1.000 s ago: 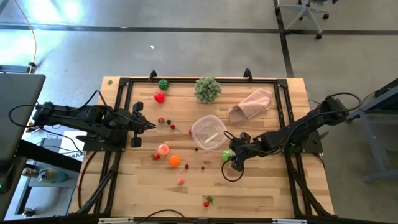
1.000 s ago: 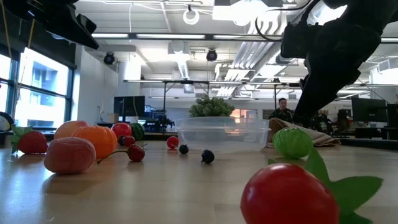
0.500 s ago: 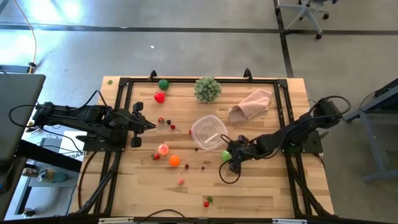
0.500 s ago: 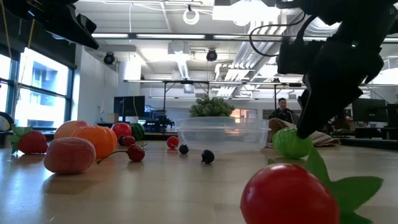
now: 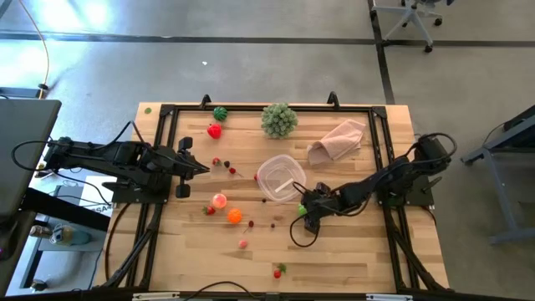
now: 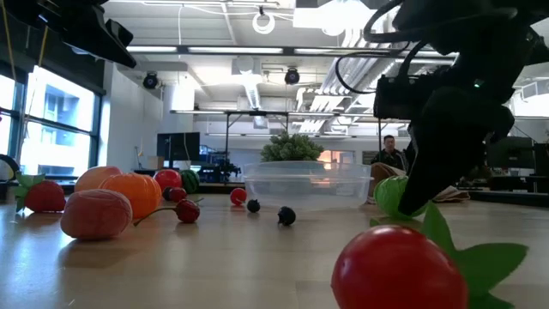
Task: Pick and placing Produce into tupperware
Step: Put the cabbage into the container
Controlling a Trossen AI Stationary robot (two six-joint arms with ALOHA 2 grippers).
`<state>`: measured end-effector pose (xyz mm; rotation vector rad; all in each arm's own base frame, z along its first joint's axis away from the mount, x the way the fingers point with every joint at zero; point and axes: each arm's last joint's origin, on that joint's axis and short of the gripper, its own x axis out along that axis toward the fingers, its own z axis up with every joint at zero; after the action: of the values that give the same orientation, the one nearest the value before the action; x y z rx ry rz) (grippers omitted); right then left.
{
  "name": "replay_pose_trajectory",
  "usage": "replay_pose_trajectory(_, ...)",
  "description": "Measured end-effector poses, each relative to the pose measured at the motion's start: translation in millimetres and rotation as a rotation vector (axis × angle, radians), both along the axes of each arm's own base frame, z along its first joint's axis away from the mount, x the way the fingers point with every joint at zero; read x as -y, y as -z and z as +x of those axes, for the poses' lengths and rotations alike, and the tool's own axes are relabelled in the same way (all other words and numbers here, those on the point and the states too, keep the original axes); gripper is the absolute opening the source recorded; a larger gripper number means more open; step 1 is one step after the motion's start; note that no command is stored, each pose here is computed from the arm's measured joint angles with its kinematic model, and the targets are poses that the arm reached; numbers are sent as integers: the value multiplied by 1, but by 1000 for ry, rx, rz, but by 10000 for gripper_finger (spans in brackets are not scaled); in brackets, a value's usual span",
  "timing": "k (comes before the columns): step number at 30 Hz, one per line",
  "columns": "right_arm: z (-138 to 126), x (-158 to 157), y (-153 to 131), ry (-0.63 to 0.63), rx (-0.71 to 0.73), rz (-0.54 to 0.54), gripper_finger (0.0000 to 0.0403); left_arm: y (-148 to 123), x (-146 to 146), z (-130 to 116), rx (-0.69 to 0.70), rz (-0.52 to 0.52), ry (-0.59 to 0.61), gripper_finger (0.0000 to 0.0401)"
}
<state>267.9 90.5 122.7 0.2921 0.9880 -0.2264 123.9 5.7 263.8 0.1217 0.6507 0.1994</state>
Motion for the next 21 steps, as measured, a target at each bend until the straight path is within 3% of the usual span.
replay_pose_trajectory(14,2,1,0,30,16,3,281,0,0,0,0,0,0,14)
replay_pose_trajectory(21,2,1,0,27,12,6,248,0,0,0,0,0,0,14)
